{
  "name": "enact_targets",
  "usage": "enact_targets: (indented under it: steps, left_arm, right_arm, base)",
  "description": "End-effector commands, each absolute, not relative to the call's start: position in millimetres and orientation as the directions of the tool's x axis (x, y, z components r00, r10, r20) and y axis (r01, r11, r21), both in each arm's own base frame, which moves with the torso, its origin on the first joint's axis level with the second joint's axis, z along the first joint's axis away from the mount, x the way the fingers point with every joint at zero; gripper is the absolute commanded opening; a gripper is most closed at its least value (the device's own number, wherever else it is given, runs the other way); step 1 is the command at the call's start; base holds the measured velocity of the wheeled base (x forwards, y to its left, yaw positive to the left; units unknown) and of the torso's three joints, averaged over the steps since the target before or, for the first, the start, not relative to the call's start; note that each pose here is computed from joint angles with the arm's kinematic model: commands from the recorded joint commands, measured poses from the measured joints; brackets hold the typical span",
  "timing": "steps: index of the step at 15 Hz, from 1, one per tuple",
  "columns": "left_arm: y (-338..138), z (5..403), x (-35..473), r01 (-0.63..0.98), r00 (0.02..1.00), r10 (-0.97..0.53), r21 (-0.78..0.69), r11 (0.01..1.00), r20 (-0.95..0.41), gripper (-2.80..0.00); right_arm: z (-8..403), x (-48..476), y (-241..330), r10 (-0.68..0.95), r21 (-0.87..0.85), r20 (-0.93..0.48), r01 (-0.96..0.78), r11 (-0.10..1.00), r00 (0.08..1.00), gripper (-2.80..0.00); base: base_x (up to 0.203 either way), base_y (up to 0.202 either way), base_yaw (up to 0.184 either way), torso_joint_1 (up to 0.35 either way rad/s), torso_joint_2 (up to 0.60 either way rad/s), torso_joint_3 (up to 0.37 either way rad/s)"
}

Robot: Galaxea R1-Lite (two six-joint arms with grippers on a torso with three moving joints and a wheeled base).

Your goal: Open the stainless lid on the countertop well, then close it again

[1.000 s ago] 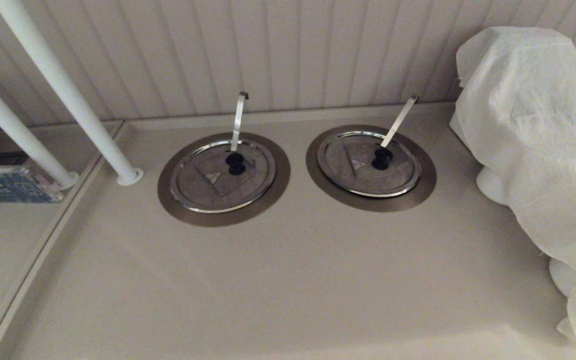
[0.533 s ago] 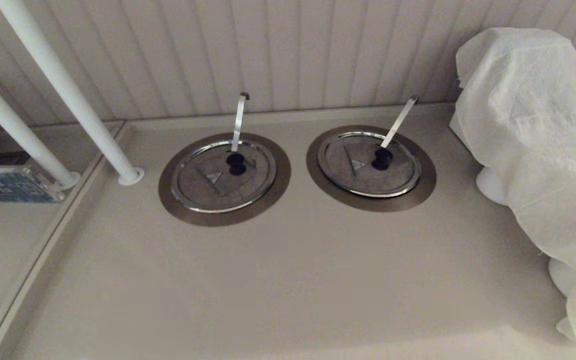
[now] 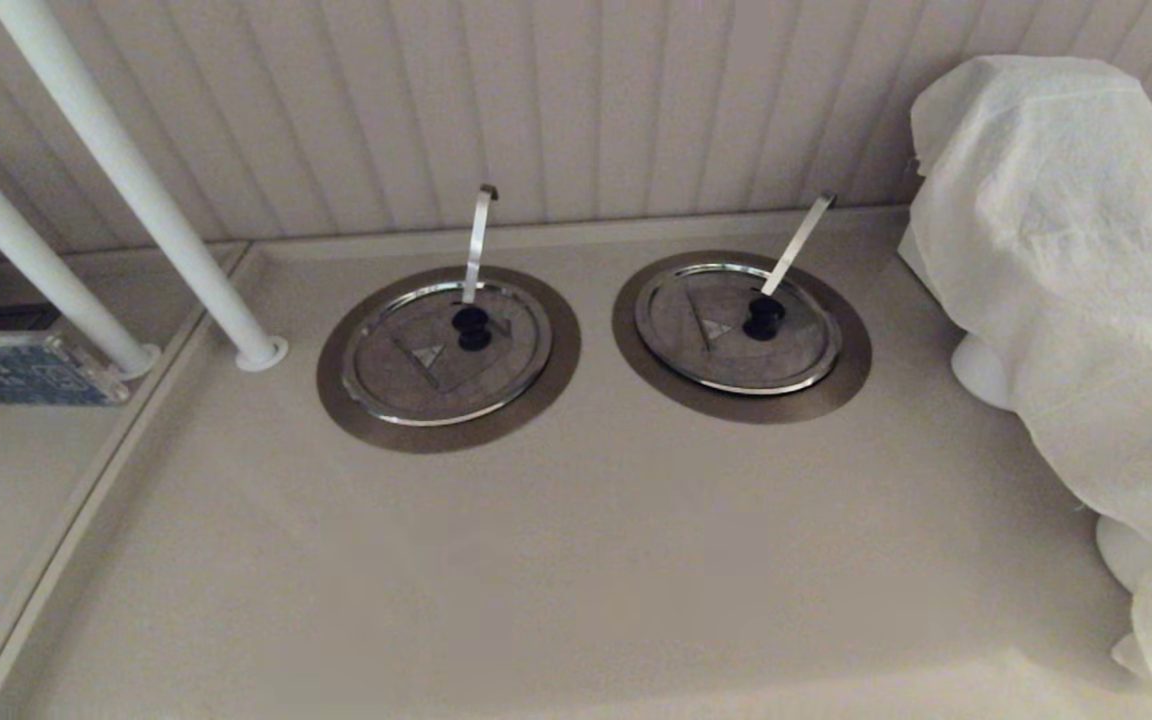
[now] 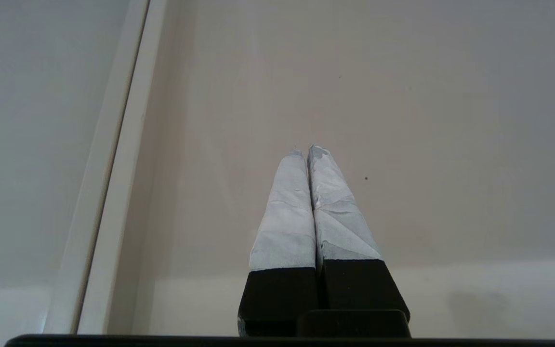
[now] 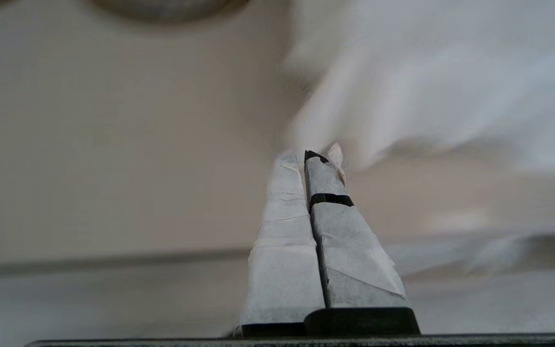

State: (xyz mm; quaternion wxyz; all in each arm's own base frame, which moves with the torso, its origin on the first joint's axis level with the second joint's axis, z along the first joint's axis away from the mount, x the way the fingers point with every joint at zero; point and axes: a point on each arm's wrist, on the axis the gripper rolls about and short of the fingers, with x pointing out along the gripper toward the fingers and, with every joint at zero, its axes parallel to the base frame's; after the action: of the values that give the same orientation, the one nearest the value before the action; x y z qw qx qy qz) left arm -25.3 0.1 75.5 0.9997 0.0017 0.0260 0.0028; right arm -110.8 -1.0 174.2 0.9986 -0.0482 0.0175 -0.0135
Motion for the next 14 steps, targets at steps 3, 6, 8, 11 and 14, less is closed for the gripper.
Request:
enact_targets:
  steps: [3, 6, 8, 11, 14]
  left_arm:
    - [0, 75, -25, -0.006, 0.999, 0.006, 0.003, 1.0, -0.052, -2.8]
    - [0, 75, -25, -0.006, 0.999, 0.006, 0.003, 1.0, -0.052, -2.8]
    - [0, 75, -25, -0.006, 0.999, 0.006, 0.003, 1.0, -0.052, -2.8]
    - [0, 75, -25, -0.006, 0.999, 0.006, 0.003, 1.0, -0.052, -2.8]
    - [0, 75, -25, -0.006, 0.999, 0.006, 0.003, 1.0, -0.052, -2.8]
  right_arm:
    - [125, -69, 1, 0.041, -0.044, -0.142, -0.048, 0.998, 0.989, -2.8]
    - [87, -31, 0, 0.016, -0.106, -0.045, -0.021, 0.994, 0.999, -2.8]
    - [88, -24, 1, 0.023, -0.143, 0.093, -0.009, 0.99, 0.995, -2.8]
    - [74, -23, 1, 0.032, -0.102, -0.012, -0.033, 0.994, 0.999, -2.8]
    - [74, -23, 1, 0.034, -0.099, -0.01, -0.035, 0.994, 0.999, -2.8]
  base:
    - [0.0, 0.0, 0.0, 0.0, 0.0, 0.0]
    - [0.0, 0.0, 0.0, 0.0, 0.0, 0.0]
    - [0.0, 0.0, 0.0, 0.0, 0.0, 0.0]
    - [0.0, 0.0, 0.0, 0.0, 0.0, 0.0]
    - [0.0, 0.0, 0.0, 0.0, 0.0, 0.0]
